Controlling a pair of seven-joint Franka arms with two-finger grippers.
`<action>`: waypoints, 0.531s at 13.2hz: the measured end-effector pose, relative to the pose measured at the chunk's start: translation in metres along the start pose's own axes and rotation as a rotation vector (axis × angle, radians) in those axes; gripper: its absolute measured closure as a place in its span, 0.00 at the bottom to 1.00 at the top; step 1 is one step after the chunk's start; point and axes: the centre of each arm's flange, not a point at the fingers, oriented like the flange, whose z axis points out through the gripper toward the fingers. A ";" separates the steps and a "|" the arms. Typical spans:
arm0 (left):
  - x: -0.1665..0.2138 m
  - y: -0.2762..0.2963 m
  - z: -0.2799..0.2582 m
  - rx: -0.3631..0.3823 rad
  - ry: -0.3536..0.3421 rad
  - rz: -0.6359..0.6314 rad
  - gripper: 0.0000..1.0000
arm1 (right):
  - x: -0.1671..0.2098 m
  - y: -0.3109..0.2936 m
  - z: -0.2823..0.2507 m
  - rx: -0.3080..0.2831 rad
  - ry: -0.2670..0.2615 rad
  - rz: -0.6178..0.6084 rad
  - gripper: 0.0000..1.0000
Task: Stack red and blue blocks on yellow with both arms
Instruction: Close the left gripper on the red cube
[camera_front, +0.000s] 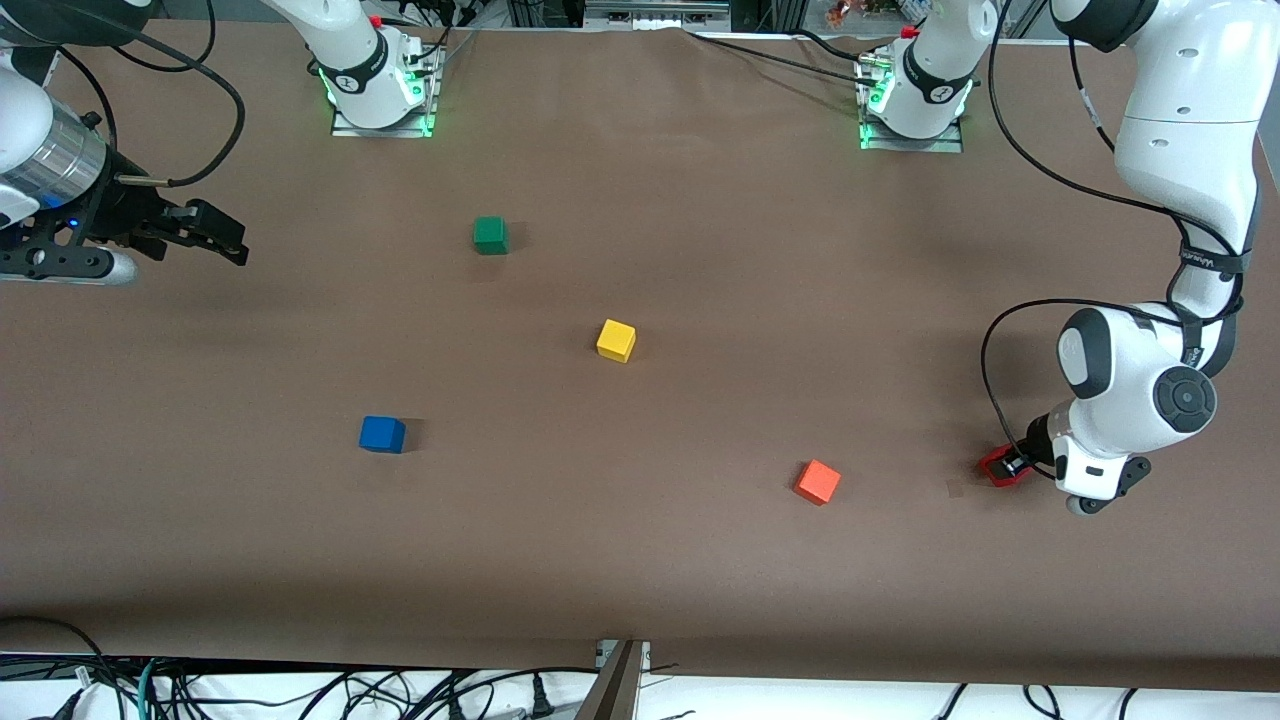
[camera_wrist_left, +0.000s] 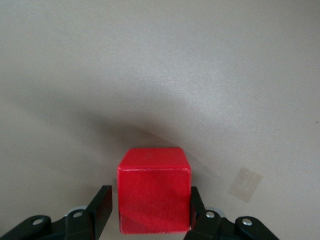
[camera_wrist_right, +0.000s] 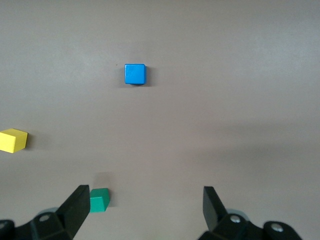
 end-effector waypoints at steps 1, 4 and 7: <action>0.001 -0.001 0.000 0.000 0.000 -0.001 0.36 | 0.000 0.000 0.000 0.000 0.000 0.000 0.00; 0.000 0.002 -0.003 -0.005 0.004 0.007 0.45 | 0.000 0.000 0.000 0.000 0.000 0.000 0.00; -0.009 0.030 -0.020 -0.019 0.031 0.094 0.45 | 0.000 0.000 0.000 0.000 0.000 0.000 0.00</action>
